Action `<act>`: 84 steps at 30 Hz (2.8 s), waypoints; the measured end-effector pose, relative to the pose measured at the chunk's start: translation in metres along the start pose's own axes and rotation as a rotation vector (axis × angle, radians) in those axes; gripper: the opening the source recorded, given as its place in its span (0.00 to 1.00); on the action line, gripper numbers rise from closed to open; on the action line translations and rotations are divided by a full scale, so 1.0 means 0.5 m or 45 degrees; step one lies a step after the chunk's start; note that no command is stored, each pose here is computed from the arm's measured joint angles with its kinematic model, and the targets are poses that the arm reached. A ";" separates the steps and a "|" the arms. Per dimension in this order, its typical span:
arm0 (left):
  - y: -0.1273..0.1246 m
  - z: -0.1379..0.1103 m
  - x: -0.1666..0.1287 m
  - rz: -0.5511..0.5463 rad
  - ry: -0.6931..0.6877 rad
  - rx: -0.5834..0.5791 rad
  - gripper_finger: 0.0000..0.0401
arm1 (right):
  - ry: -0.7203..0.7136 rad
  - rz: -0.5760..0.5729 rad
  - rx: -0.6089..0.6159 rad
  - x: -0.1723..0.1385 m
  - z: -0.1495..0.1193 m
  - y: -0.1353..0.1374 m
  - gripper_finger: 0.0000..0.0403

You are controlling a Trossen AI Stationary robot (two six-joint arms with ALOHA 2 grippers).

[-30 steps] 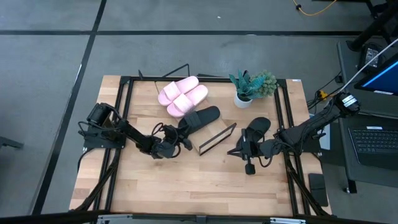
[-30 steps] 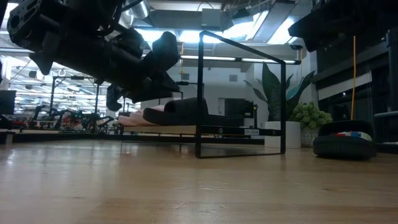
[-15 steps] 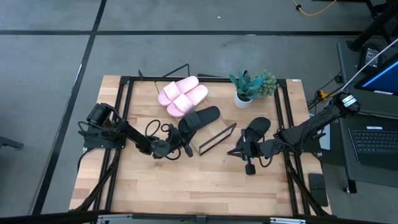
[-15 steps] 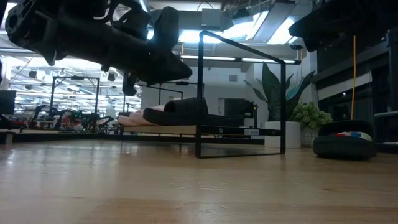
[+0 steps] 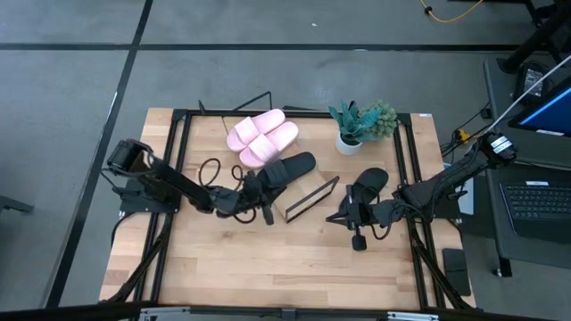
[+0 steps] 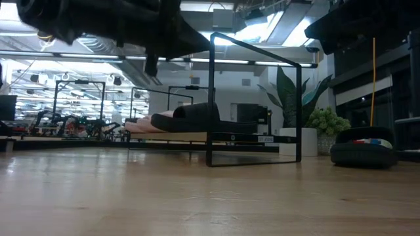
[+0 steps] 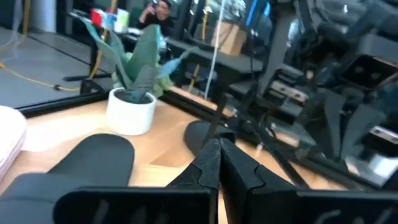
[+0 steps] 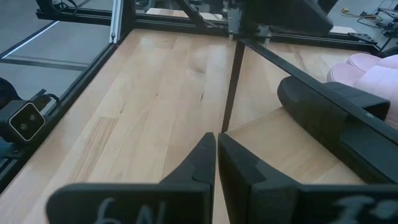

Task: Pick and place slides into the shelf
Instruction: Put the black slides on the shelf

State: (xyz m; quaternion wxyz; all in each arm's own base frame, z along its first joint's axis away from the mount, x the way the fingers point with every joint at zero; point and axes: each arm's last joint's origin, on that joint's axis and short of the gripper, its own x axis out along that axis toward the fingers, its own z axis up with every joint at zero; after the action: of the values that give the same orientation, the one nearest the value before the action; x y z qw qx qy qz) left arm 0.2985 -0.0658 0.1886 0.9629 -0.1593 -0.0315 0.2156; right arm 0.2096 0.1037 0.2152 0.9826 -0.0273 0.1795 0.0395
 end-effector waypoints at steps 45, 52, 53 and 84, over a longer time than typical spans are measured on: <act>0.021 0.257 0.059 -0.200 0.620 0.719 0.00 | 0.069 -0.062 0.075 -0.019 0.095 0.001 0.02; 0.030 0.234 0.058 -0.220 0.599 0.777 0.00 | 0.424 -0.266 0.170 -0.075 0.157 -0.020 0.02; 0.034 0.230 0.059 -0.235 0.599 0.772 0.00 | 0.477 -0.304 0.205 -0.085 0.158 -0.024 0.01; 0.127 0.200 0.009 -0.412 0.418 0.615 0.00 | 0.754 -0.646 0.667 -0.230 0.108 -0.085 0.03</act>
State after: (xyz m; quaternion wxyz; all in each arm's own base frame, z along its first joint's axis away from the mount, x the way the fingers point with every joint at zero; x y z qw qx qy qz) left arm 0.2638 0.0197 0.2629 0.9868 0.0481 0.1511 0.0325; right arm 0.1249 0.0573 0.3080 0.8414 0.1686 0.4438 -0.2580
